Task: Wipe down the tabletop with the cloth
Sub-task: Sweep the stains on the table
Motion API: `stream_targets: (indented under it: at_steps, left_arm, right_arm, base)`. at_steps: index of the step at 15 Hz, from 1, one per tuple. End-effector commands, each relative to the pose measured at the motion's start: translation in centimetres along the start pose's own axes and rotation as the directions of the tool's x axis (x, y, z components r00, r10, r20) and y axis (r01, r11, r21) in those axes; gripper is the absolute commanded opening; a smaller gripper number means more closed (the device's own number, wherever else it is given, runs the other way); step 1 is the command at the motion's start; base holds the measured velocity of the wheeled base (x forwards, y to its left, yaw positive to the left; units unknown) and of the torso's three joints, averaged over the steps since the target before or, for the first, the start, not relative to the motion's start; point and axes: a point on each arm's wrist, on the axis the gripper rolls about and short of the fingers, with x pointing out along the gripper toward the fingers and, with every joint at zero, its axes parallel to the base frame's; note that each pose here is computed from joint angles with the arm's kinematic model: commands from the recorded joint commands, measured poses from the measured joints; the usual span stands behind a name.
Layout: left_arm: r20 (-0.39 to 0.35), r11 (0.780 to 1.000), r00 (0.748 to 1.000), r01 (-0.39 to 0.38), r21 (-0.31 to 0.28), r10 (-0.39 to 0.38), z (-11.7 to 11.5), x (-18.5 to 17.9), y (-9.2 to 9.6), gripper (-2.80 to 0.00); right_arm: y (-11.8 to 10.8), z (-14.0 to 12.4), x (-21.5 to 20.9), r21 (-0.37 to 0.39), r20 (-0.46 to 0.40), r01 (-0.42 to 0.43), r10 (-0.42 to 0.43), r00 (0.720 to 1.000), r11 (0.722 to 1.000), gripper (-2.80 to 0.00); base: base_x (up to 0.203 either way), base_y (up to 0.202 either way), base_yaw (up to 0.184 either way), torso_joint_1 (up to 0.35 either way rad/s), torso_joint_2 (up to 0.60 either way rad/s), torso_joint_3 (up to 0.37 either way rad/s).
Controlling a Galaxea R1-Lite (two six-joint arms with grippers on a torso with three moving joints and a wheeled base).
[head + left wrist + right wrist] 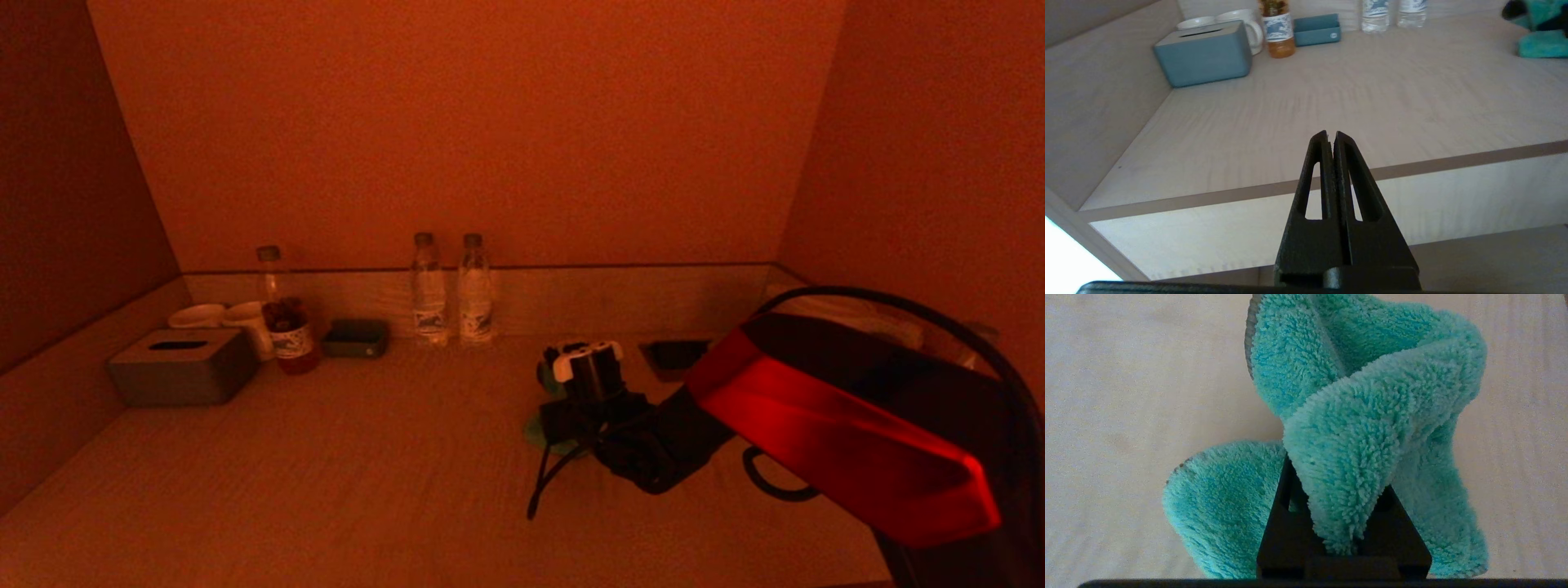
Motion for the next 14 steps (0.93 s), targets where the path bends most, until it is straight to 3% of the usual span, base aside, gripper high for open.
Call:
stream_targets:
  at_steps: [1, 5, 7, 10, 12, 14]
  left_arm:
    - [0.000, 1.000, 1.000, 0.001, 0.001, -0.001, 0.0, 0.0, 0.0, -2.80]
    - [0.000, 1.000, 1.000, 0.002, 0.001, -0.002, 0.0, 0.0, 0.0, -2.80]
    - [0.000, 1.000, 1.000, 0.003, 0.001, -0.003, 0.0, 0.0, 0.0, -2.80]
    - [0.000, 1.000, 1.000, 0.001, 0.001, -0.001, 0.0, 0.0, 0.0, -2.80]
    - [0.000, 1.000, 1.000, 0.001, 0.001, -0.001, 0.0, 0.0, 0.0, -2.80]
    - [0.000, 1.000, 1.000, 0.001, 0.001, -0.001, 0.0, 0.0, 0.0, -2.80]
  right_arm:
    - [0.1, -0.4, 0.3, -0.004, -0.008, -0.002, 0.002, 1.000, 1.000, -2.80]
    - [2.5, -0.9, 0.0, -0.032, -0.010, -0.050, 0.050, 0.999, 0.998, -2.80]
    - [5.6, -1.7, -0.7, -0.070, -0.020, -0.113, 0.112, 0.994, 0.991, -2.80]
    - [6.6, -2.1, -0.9, -0.083, -0.024, -0.132, 0.130, 0.991, 0.988, -2.80]
    - [9.6, -2.6, -2.4, -0.122, -0.024, -0.198, 0.196, 0.980, 0.973, -2.80]
    - [9.7, -2.6, -2.4, -0.123, -0.024, -0.199, 0.197, 0.980, 0.972, -2.80]
  base:
    - [0.000, 0.000, 0.000, 0.000, 0.00, 0.000]
    - [0.000, 0.000, 0.000, 0.000, 0.00, 0.000]
    - [0.000, 0.000, 0.000, 0.000, 0.00, 0.000]
    - [0.000, 0.000, 0.000, 0.000, 0.00, 0.000]
    - [0.000, 0.000, 0.000, 0.000, 0.00, 0.000]
    - [0.000, 0.000, 0.000, 0.000, 0.00, 0.000]
